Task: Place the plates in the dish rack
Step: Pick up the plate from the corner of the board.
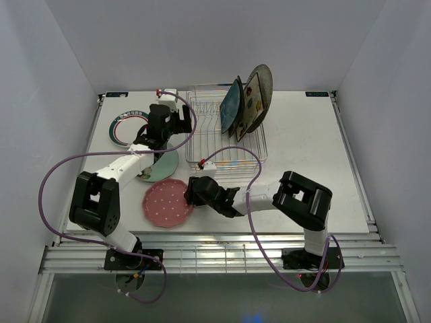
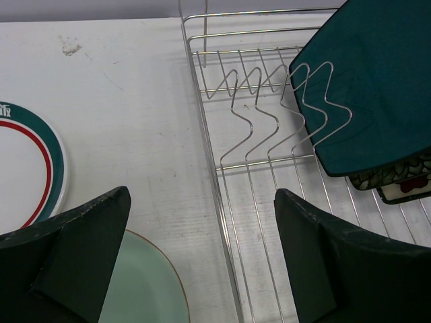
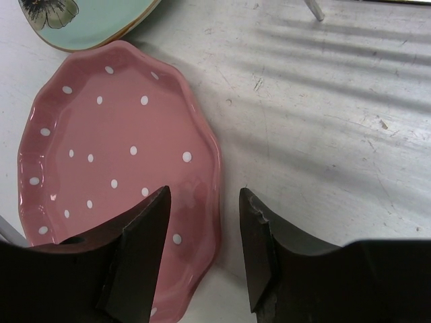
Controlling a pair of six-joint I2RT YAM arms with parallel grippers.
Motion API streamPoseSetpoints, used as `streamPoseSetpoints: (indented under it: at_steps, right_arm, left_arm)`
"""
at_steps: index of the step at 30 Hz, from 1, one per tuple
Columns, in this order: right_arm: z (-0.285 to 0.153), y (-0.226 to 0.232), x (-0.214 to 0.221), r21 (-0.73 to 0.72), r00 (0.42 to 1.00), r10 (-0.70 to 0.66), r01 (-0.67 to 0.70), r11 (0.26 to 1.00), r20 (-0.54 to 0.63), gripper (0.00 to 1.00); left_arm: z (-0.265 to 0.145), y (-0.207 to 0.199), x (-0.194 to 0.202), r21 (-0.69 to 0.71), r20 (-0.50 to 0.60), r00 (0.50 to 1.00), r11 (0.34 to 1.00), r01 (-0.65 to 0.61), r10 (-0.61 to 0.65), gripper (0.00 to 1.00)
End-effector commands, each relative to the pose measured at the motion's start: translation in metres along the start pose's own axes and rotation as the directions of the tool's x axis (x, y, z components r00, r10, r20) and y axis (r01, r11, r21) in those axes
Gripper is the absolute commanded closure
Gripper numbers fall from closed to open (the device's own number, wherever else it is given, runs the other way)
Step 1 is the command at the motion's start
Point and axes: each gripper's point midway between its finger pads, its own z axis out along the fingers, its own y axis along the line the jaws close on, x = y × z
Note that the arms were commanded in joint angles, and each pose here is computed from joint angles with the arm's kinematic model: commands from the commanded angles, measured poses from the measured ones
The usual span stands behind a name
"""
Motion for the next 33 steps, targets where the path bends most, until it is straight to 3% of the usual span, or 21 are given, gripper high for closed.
streamPoseSetpoints:
  at_steps: [1,10,22,33]
  right_arm:
    - [0.008,0.008,-0.01,0.003,0.999,-0.005,0.005,1.0,0.048,0.49]
    - [0.017,0.003,-0.007,0.031,0.999,-0.031,0.03,0.999,0.043,0.51]
    - [0.014,-0.003,-0.005,0.061,0.999,-0.044,0.042,0.997,0.029,0.91]
    - [-0.003,-0.001,-0.015,0.041,0.998,-0.046,0.044,0.998,0.053,0.92]
  left_arm:
    - [-0.013,0.002,-0.029,-0.005,0.07,0.998,1.0,0.01,-0.01,0.02]
    - [-0.013,0.002,-0.029,-0.004,0.071,0.997,1.0,0.01,-0.01,0.02]
    - [-0.013,0.002,-0.029,-0.004,0.071,0.997,1.0,0.012,-0.011,0.02]
    - [-0.013,0.002,-0.029,-0.005,0.071,0.997,1.0,0.011,-0.01,0.02]
